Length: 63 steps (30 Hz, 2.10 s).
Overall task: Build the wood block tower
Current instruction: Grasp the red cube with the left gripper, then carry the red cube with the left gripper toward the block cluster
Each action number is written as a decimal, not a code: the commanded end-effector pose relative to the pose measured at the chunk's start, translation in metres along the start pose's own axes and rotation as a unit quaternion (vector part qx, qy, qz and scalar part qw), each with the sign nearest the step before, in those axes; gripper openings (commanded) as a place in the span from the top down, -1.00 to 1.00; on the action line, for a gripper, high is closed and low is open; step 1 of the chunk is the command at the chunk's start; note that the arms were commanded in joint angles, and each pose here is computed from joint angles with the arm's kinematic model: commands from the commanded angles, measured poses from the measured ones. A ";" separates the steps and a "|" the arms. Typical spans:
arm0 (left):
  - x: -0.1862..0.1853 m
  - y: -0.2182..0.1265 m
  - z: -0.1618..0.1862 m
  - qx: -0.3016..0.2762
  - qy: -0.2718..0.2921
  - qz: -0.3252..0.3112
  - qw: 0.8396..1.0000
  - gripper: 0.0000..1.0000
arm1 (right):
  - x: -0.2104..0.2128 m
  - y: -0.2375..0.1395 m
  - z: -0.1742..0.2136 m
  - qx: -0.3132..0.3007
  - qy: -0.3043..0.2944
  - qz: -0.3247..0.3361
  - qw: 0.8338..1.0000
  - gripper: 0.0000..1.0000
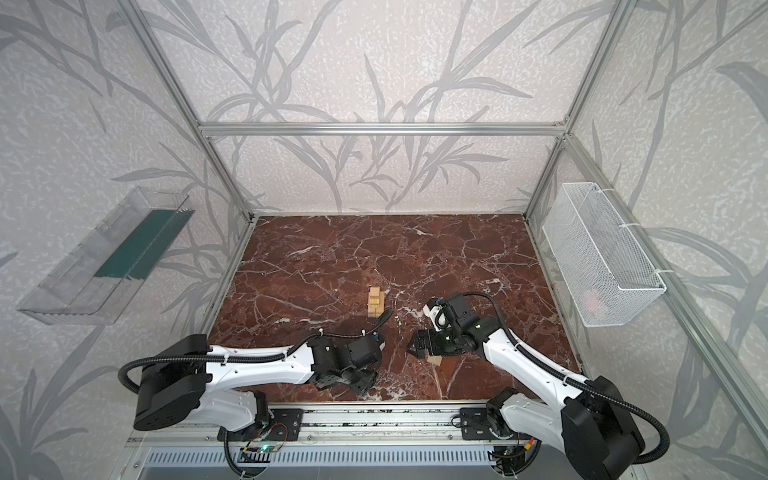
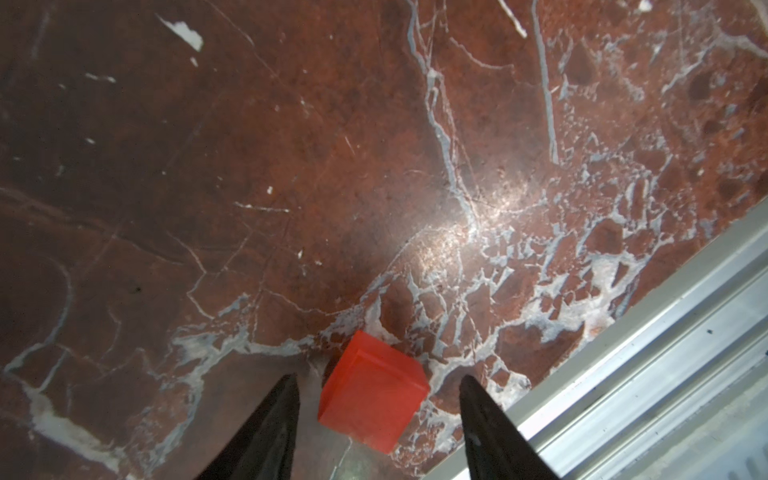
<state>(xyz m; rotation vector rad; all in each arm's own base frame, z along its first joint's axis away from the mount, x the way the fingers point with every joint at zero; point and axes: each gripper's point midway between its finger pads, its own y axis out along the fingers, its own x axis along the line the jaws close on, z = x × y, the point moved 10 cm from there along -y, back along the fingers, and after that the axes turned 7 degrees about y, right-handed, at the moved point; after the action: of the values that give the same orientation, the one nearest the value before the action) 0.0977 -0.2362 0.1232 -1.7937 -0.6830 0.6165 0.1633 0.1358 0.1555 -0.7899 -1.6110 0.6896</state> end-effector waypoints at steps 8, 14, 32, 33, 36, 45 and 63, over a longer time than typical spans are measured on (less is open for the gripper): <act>-0.010 0.006 0.001 0.010 -0.013 -0.027 0.999 -0.02 | -0.002 -0.003 -0.001 -0.006 0.004 -0.003 1.000 -0.98; -0.017 0.007 0.001 0.011 -0.023 -0.034 0.999 0.03 | -0.004 -0.003 -0.001 -0.006 0.006 -0.003 1.000 -0.98; -0.004 0.009 -0.002 0.019 -0.068 -0.116 0.991 0.05 | -0.005 -0.005 -0.002 -0.009 0.012 -0.011 1.000 -0.98; -0.004 0.009 -0.002 0.018 -0.071 -0.113 0.991 0.08 | -0.006 -0.005 -0.002 -0.008 0.012 -0.011 1.000 -0.98; -0.003 0.009 -0.001 0.018 -0.086 -0.104 0.991 0.13 | -0.006 -0.005 -0.001 -0.008 0.011 -0.009 1.000 -0.98; -0.004 0.010 0.001 0.025 -0.116 -0.094 0.988 0.20 | -0.006 -0.004 -0.003 -0.007 0.012 -0.012 1.000 -0.98; -0.001 0.003 -0.003 0.019 -0.120 -0.122 0.985 0.49 | -0.002 -0.007 -0.006 -0.007 0.007 -0.014 1.000 -0.98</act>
<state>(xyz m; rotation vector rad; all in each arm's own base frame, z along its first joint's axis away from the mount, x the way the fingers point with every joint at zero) 0.0959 -0.2424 0.1130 -1.5986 -0.9750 0.6944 0.1678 0.1298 0.1562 -0.7904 -1.5974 0.6501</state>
